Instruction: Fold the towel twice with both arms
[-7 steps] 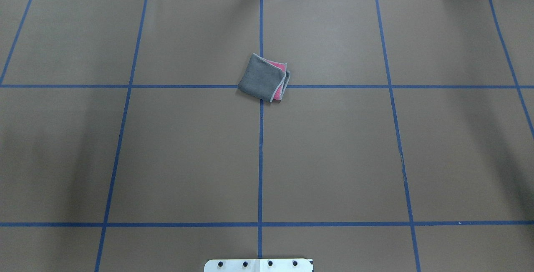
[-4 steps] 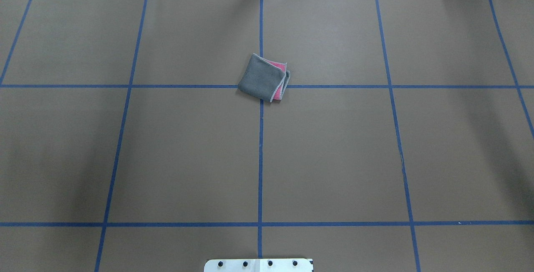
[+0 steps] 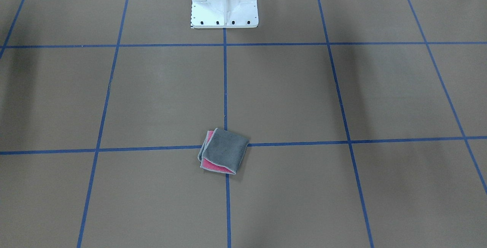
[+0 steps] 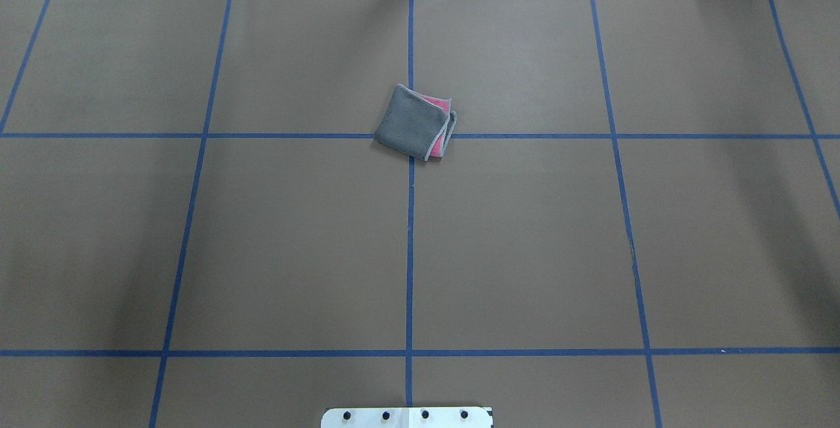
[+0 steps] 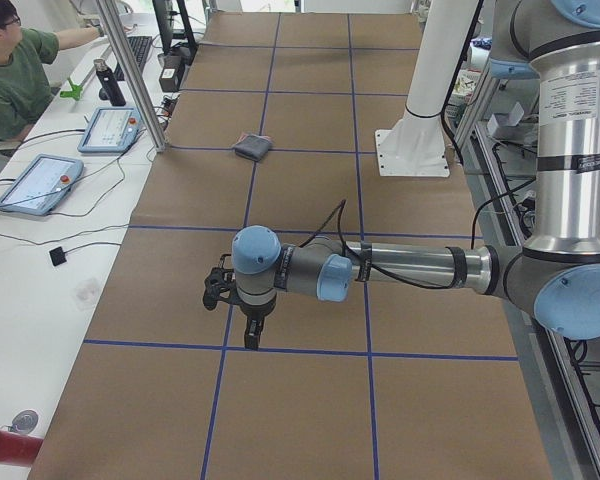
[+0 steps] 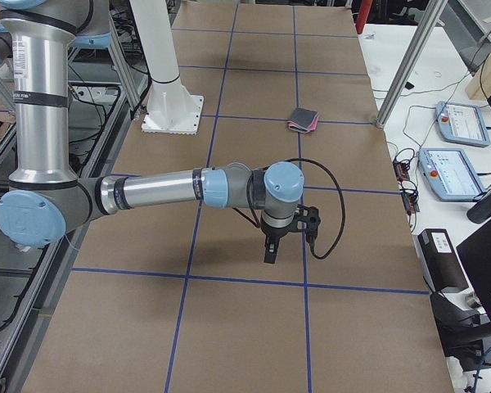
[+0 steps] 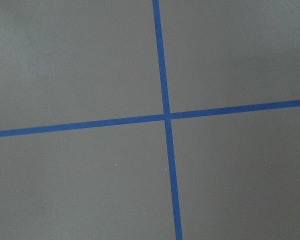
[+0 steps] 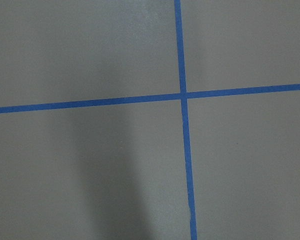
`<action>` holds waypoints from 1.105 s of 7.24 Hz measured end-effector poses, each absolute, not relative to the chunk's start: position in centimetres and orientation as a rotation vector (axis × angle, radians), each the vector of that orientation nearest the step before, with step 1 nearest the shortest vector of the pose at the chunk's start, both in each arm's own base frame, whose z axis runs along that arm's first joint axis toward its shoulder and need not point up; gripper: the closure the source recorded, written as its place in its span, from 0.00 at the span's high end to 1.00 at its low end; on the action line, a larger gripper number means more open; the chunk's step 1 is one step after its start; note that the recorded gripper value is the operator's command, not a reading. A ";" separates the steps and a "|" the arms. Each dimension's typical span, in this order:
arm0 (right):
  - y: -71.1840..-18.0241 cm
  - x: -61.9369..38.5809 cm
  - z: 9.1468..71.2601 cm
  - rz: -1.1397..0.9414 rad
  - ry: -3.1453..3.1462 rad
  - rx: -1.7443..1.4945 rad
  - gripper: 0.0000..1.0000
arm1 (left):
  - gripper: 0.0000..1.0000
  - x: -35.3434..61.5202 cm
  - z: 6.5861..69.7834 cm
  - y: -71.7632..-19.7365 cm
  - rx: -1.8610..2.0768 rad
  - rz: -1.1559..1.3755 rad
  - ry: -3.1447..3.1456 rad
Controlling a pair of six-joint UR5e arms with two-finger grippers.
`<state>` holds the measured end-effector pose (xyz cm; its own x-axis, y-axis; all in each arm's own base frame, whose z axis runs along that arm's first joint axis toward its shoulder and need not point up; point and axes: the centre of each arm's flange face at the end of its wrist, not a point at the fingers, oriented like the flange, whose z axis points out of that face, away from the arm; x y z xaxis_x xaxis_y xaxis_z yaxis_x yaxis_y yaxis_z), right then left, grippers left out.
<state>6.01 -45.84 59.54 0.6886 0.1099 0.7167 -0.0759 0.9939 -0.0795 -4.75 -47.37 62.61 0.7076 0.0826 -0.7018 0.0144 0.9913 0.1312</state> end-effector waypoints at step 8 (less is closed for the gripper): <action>-44.4 7.9 60.5 0.096 -0.819 -0.005 1.00 | 1.00 -6.3 63.1 -47.3 0.140 0.007 0.744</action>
<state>7.91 -44.42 60.50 0.6786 0.0874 0.7293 -0.0836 0.9956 -0.0415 -6.33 -47.29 63.06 0.7361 0.0555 -0.6746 0.0436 0.9907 0.1290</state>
